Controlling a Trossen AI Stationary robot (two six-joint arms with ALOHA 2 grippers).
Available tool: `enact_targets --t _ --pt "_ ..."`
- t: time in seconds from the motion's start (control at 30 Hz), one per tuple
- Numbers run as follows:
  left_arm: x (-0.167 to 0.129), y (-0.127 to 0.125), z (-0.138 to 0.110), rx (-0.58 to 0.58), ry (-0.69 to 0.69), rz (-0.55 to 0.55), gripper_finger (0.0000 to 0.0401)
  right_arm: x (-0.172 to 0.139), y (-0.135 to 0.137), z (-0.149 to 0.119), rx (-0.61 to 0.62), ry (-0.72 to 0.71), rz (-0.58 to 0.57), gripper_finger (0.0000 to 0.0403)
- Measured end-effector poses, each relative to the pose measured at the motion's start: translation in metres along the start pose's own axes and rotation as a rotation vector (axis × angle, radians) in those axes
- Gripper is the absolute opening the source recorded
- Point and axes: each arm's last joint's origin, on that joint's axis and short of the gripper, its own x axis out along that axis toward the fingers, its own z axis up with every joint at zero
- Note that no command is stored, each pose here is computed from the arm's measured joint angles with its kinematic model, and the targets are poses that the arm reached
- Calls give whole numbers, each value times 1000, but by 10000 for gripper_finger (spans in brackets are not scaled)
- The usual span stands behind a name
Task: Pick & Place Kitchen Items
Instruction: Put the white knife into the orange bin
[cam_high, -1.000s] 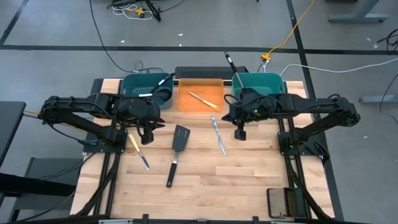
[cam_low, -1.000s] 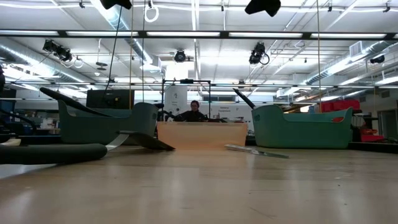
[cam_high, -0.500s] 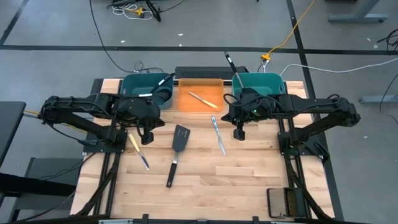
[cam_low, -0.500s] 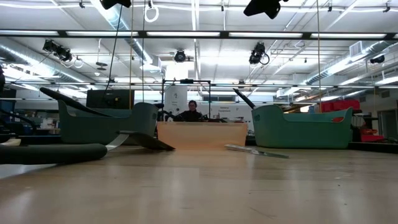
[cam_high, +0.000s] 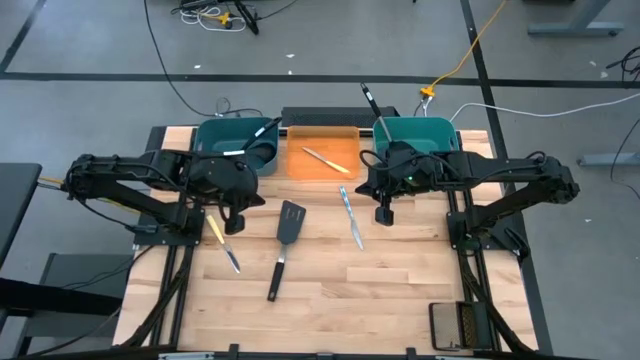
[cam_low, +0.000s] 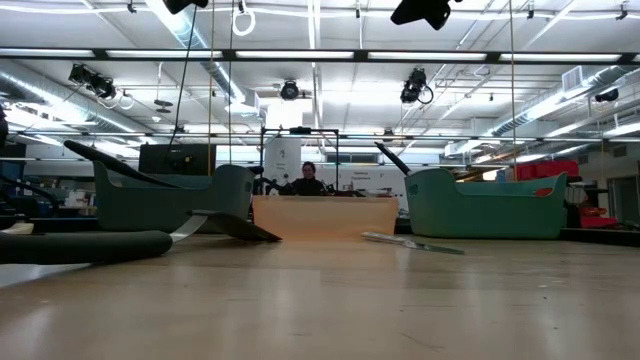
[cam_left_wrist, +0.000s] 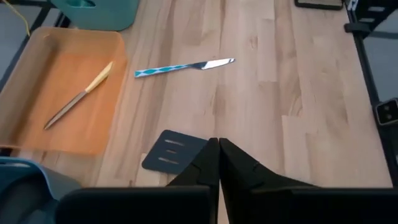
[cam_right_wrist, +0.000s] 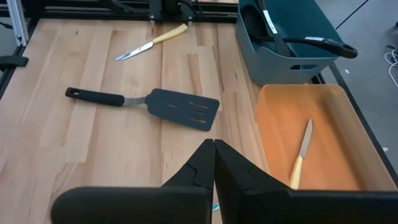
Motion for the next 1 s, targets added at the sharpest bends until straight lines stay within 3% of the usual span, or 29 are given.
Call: enact_targets --t 0.37,1.0 --pt "-1 -9 -1 230 1 -90 5 0 0 0 0 0 0 9" --pt "30 -21 5 269 70 -151 8 0 0 1 -10 -7 -3 9"
